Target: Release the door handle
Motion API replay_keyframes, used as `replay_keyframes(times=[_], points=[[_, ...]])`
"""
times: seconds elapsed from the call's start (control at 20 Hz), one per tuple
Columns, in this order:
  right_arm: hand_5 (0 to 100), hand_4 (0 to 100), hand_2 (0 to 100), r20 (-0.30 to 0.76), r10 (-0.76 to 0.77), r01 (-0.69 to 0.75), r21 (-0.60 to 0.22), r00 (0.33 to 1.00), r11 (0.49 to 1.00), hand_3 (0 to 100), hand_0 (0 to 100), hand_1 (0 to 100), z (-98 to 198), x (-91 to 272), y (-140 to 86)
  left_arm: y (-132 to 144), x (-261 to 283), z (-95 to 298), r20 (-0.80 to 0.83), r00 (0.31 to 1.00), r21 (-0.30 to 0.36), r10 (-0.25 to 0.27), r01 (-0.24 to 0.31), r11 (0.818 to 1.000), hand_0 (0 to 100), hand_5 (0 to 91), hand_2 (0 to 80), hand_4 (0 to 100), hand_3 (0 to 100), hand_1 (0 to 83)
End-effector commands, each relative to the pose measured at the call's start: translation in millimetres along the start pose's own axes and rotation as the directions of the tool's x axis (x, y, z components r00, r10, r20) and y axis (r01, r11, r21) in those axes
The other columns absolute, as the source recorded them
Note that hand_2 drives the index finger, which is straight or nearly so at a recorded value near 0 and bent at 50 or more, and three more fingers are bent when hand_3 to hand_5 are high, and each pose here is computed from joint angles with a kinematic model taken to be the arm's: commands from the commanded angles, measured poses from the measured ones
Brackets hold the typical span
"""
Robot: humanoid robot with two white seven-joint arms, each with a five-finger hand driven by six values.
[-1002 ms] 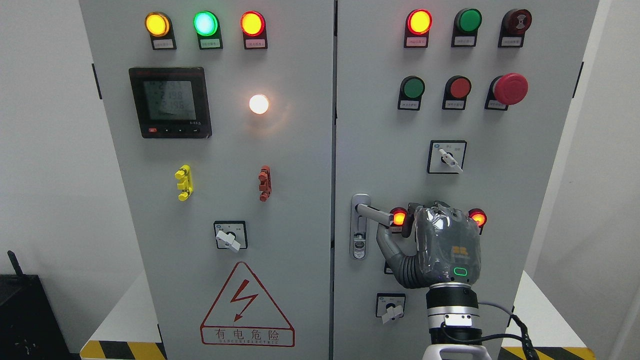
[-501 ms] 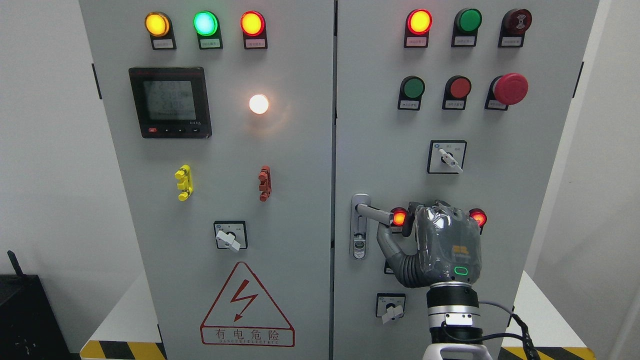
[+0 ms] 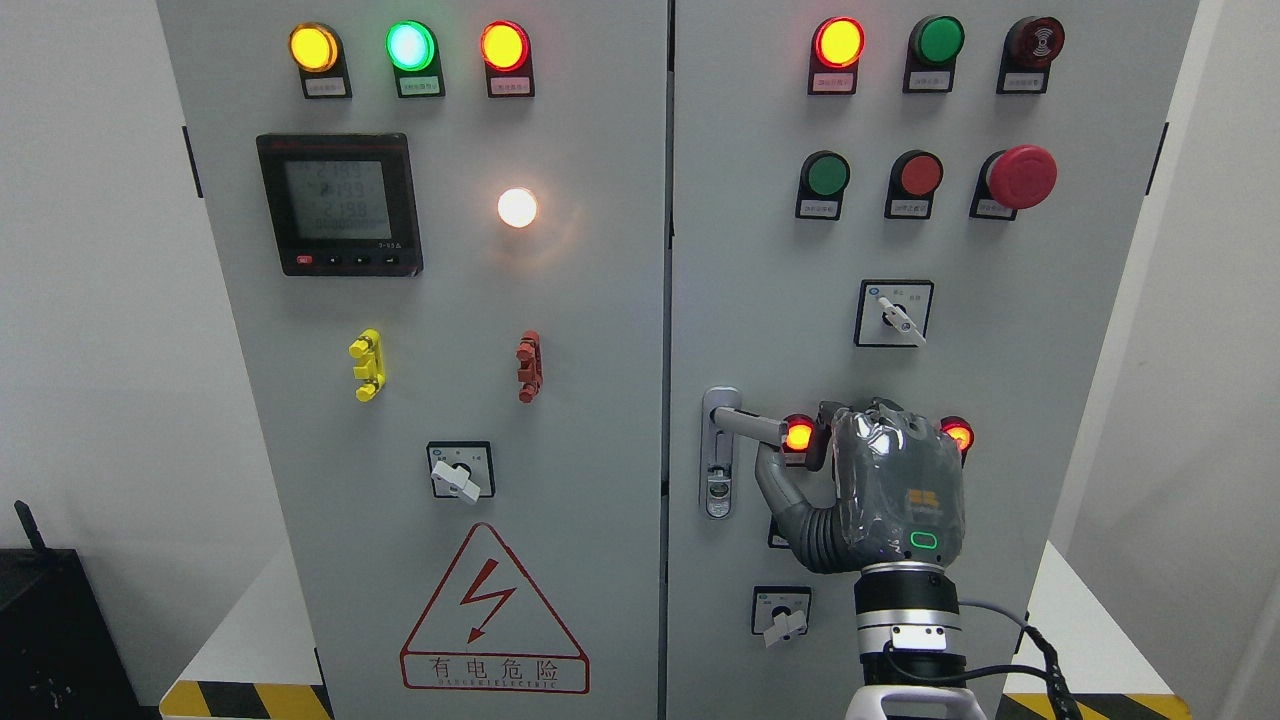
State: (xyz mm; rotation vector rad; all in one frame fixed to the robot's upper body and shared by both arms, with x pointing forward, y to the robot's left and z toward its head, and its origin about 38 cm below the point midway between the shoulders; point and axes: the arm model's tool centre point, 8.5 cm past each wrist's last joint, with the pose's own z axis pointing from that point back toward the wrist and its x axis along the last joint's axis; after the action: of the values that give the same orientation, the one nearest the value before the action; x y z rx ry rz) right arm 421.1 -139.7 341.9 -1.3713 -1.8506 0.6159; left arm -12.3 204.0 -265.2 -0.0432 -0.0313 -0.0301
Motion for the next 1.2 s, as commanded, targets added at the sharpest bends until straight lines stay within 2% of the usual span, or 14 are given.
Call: replay_keyframes(times=[0.0, 0.4, 0.7, 1.15], points=[[65, 72, 76, -0.002, 0.0, 0.0, -0.001, 1.0, 1.0, 95, 47, 40, 1.5, -0.8, 0.4, -0.1, -0.5, 0.0, -0.004, 1.0, -0.001, 0.0, 0.0, 1.0, 0, 0.0, 4.5, 0, 11, 0.0], [65, 71, 76, 0.022, -0.002, 0.002, 0.01, 1.0, 1.0, 95, 49, 40, 15.1, -1.6, 3.0, -0.1, -0.4, 0.0, -0.004, 1.0, -0.001, 0.0, 0.0, 1.0, 0, 0.0, 4.6, 0, 10, 0.0], [64, 70, 74, 0.057, -0.008, 0.006, 0.033, 0.998, 0.999, 93, 49, 40, 39.3, -4.3, 6.5, -0.1, -0.4, 0.0, -0.004, 1.0, -0.001, 0.0, 0.0, 1.0, 0, 0.0, 4.6, 0, 11, 0.0], [59, 68, 69, 0.067, 0.0, 0.001, -0.017, 0.998, 1.0, 88, 48, 40, 61.2, -19.5, -15.5, -0.1, -0.5, 0.0, -0.004, 1.0, -0.001, 0.0, 0.0, 1.0, 0, 0.0, 4.6, 0, 11, 0.0]])
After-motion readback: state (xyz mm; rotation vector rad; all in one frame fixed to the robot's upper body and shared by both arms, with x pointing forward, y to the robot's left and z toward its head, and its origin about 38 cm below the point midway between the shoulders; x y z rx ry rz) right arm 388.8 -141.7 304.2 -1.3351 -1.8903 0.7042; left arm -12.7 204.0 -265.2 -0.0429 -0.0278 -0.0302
